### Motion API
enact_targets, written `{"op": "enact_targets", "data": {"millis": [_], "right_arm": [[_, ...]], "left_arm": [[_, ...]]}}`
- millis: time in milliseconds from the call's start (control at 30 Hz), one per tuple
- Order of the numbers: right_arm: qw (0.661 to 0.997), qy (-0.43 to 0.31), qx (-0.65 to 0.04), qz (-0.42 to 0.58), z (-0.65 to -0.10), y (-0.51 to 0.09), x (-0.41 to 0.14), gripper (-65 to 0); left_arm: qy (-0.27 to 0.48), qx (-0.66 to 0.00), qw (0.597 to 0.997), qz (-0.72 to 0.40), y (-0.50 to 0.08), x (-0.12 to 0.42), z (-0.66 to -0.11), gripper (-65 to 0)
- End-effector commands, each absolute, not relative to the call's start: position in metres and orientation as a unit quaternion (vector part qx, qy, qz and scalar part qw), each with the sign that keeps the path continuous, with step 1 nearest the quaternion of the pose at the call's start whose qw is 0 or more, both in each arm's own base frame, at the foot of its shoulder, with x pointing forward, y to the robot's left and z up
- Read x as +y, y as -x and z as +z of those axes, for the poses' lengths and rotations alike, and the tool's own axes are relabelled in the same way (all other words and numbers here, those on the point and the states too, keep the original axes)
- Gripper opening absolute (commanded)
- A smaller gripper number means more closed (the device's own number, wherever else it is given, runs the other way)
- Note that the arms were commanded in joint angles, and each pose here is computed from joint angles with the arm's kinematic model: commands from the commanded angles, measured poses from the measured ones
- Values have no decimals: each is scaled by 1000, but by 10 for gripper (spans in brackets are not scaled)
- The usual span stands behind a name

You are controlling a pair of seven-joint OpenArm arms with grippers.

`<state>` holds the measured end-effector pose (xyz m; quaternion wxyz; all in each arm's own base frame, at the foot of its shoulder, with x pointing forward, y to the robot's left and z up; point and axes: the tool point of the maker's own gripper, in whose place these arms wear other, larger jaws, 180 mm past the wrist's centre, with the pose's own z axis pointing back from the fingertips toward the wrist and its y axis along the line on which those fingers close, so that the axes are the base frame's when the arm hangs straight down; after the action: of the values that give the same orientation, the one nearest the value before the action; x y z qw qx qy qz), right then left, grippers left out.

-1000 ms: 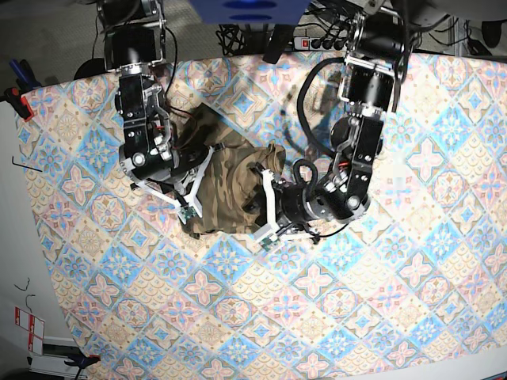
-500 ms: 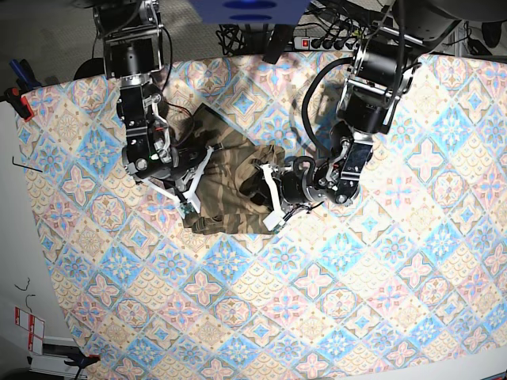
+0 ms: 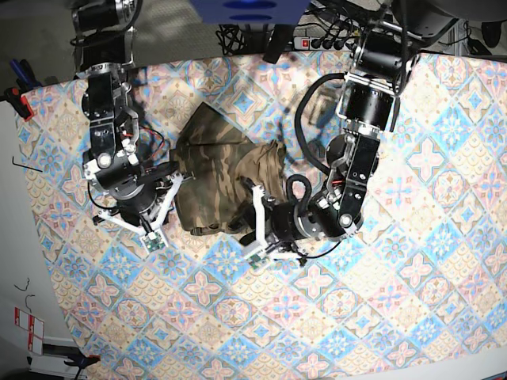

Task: Fold the T-shirt properly
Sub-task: 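Press and tuck the folded bundle edges with both grippers into a square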

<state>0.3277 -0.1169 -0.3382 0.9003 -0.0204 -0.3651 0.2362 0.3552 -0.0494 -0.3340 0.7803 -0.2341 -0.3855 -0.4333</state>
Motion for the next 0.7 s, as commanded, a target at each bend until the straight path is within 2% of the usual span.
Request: {"op": "enact_targets", "data": {"millis": [0,133,333,533,667], "right_arm": [[896,21,-373,240,-332,-328,-115,-573],[889,24,-387,242,-321,-341,-114,-573],[889,28,-390,239,-317,-360,-116,-573],[894,28,-366,256,-328,-392,-108,-573],[887,23,-361,286,-338,-413,-91,-573]], "left_arm": [[223,-399,771,-443,-353,-50,-318,-459],[192,-377,776,-468,-325,-44,-318,-459],[202,-306,804,-468,-277,-31,-365,-463],[224,-233,784,-530,-224,-50,-402,-464],[267,-211,789,-512,-209,-60,-429,-465]]}}
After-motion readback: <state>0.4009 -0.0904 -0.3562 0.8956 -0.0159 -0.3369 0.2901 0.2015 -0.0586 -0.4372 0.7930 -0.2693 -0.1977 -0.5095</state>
